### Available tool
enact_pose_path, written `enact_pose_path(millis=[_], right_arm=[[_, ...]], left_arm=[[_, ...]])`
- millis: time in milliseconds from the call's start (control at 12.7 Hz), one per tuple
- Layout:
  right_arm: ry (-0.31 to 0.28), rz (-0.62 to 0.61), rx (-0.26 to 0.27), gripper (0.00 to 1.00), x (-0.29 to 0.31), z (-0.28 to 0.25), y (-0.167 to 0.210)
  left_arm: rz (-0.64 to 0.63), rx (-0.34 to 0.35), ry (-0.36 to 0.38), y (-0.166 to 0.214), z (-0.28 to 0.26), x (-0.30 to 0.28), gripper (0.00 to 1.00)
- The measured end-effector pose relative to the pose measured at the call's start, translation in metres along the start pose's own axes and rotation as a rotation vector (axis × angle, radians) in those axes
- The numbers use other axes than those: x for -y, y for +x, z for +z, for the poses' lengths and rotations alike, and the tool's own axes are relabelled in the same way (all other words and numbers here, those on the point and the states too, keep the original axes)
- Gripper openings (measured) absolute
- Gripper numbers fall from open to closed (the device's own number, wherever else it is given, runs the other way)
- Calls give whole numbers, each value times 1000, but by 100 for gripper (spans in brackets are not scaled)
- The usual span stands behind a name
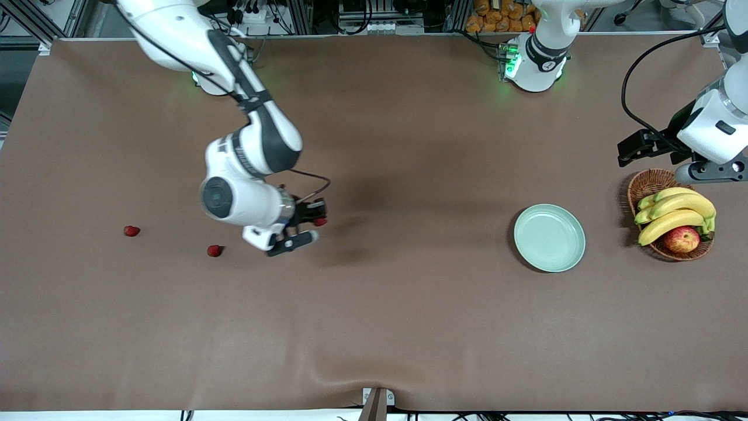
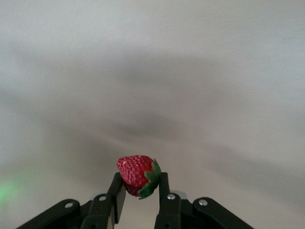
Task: Collect all strawberries into plate
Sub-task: 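Carry the strawberry with the right gripper to mid-table and release it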
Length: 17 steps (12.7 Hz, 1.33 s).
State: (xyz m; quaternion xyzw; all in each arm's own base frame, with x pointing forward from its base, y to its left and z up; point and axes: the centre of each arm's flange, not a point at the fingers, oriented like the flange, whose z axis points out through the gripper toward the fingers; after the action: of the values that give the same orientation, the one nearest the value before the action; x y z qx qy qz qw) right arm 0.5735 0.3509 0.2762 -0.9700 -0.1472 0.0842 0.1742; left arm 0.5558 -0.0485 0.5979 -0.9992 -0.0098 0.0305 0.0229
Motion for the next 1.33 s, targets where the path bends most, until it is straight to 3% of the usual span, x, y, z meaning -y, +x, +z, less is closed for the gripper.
enact_pose_path(millis=[314, 706, 785, 1177, 1334], right_arm=[[-23, -73, -42, 33, 50, 64, 7], [-40, -102, -48, 33, 66, 108, 10], [-43, -104, -63, 40, 66, 112, 12], [-38, -93, -114, 93, 65, 100, 22], [-31, -51, -165, 99, 49, 63, 37]], left_arm=[[-1, -1, 0, 0, 0, 1, 100], [-1, -1, 0, 0, 0, 1, 100], [-2, -1, 0, 0, 0, 1, 100], [3, -3, 0, 0, 0, -2, 100], [18, 3, 0, 1, 4, -10, 100]])
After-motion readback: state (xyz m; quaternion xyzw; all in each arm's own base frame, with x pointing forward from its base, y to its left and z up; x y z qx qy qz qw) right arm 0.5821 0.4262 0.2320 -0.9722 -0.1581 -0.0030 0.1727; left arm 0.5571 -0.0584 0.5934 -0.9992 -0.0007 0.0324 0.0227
